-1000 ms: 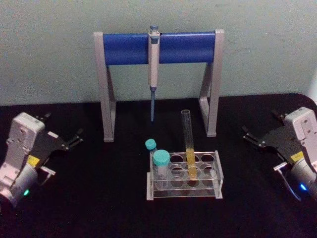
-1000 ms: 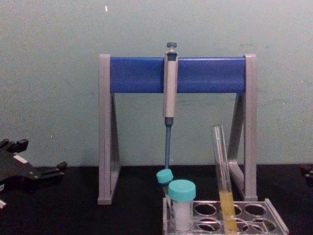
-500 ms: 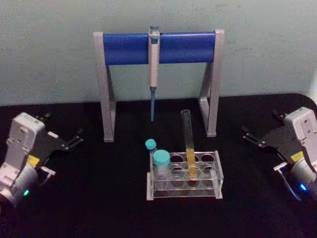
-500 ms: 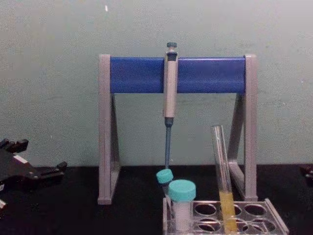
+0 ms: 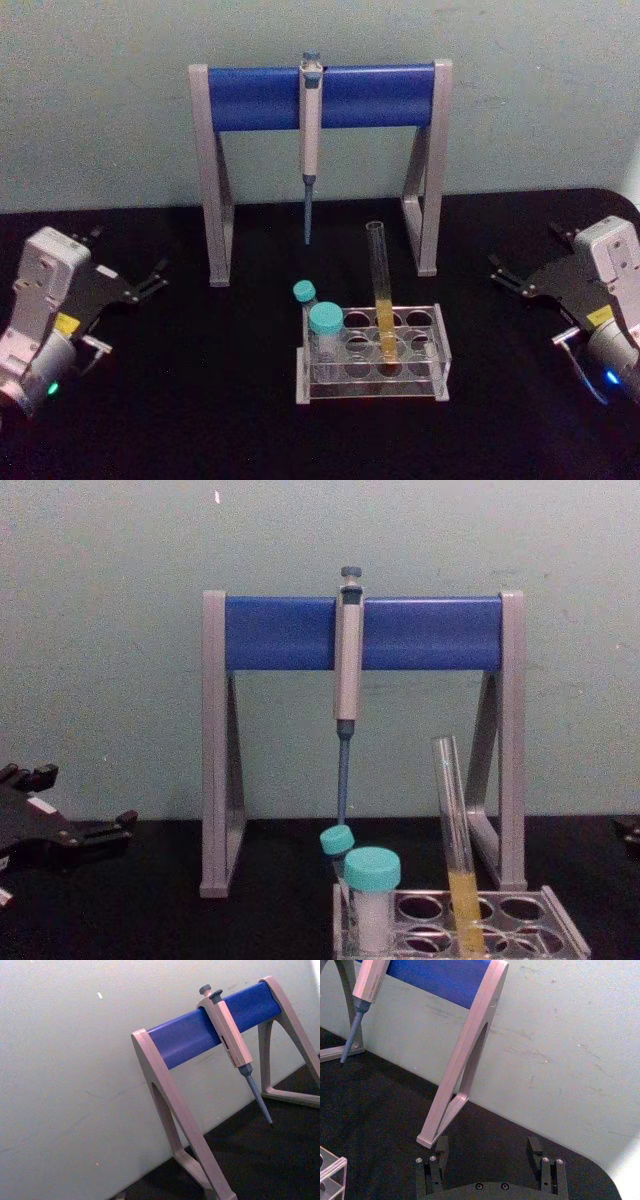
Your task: Pick up the test tube from the test tube rack, shake it, then place it back into the test tube rack.
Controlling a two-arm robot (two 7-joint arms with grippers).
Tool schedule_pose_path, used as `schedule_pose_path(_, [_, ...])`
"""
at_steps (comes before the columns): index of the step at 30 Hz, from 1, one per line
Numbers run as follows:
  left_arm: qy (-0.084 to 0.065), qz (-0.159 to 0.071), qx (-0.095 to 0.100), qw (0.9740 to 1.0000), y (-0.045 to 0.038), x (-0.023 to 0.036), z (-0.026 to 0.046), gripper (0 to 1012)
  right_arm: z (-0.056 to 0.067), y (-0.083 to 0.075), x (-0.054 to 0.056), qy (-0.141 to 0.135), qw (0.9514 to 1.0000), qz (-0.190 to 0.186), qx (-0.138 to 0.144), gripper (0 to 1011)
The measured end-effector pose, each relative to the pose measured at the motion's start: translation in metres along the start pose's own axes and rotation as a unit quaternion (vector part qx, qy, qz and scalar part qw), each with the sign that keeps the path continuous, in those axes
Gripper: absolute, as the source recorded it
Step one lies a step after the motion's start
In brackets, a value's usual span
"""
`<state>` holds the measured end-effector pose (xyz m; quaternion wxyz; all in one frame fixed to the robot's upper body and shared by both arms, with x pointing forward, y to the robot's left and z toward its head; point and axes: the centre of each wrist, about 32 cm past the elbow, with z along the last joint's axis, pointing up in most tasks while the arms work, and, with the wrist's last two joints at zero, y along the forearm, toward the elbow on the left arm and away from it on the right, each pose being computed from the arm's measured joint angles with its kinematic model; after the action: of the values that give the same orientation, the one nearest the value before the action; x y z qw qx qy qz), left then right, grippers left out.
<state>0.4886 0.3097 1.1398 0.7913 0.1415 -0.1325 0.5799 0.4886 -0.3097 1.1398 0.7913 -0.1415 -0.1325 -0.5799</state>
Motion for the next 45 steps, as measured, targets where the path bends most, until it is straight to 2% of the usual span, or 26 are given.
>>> schedule_pose_path(21, [0.0, 0.0, 0.0, 1.0, 0.0, 0.0, 0.0, 1010, 0.003, -0.003, 0.001, 0.004, 1.0, 0.006, 0.004, 1000])
schedule_pose_path(27, [0.0, 0.0, 0.0, 1.0, 0.0, 0.0, 0.0, 1010, 0.012, -0.014, 0.0, 0.039, 0.9986, 0.036, 0.004, 1000])
schedule_pose_path(30, [0.0, 0.0, 0.0, 1.0, 0.0, 0.0, 0.0, 1010, 0.019, -0.021, 0.0, 0.069, 0.9956, 0.064, 0.0, 1000])
schedule_pose_path(31, [0.0, 0.0, 0.0, 1.0, 0.0, 0.0, 0.0, 1010, 0.019, -0.021, 0.0, 0.069, 0.9956, 0.064, 0.0, 1000])
schedule_pose_path(34, [0.0, 0.0, 0.0, 1.0, 0.0, 0.0, 0.0, 1010, 0.024, -0.026, -0.002, 0.097, 0.9908, 0.094, -0.004, 1000])
schedule_pose_path(36, [0.0, 0.0, 0.0, 1.0, 0.0, 0.0, 0.0, 1010, 0.03, -0.029, -0.003, 0.124, 0.9849, 0.121, -0.006, 1000])
schedule_pose_path(37, [0.0, 0.0, 0.0, 1.0, 0.0, 0.0, 0.0, 1010, 0.03, -0.029, -0.003, 0.124, 0.9849, 0.121, -0.006, 1000])
schedule_pose_path(39, [0.0, 0.0, 0.0, 1.0, 0.0, 0.0, 0.0, 1010, 0.035, -0.03, -0.004, 0.151, 0.9771, 0.15, -0.007, 1000])
schedule_pose_path(40, [0.0, 0.0, 0.0, 1.0, 0.0, 0.0, 0.0, 1010, 0.035, -0.03, -0.004, 0.151, 0.9771, 0.15, -0.007, 1000])
schedule_pose_path(43, [0.0, 0.0, 0.0, 1.0, 0.0, 0.0, 0.0, 1010, 0.043, -0.027, -0.004, 0.171, 0.9677, 0.185, -0.01, 1000])
schedule_pose_path(45, [0.0, 0.0, 0.0, 1.0, 0.0, 0.0, 0.0, 1010, 0.047, -0.024, -0.005, 0.173, 0.9645, 0.2, -0.011, 1000])
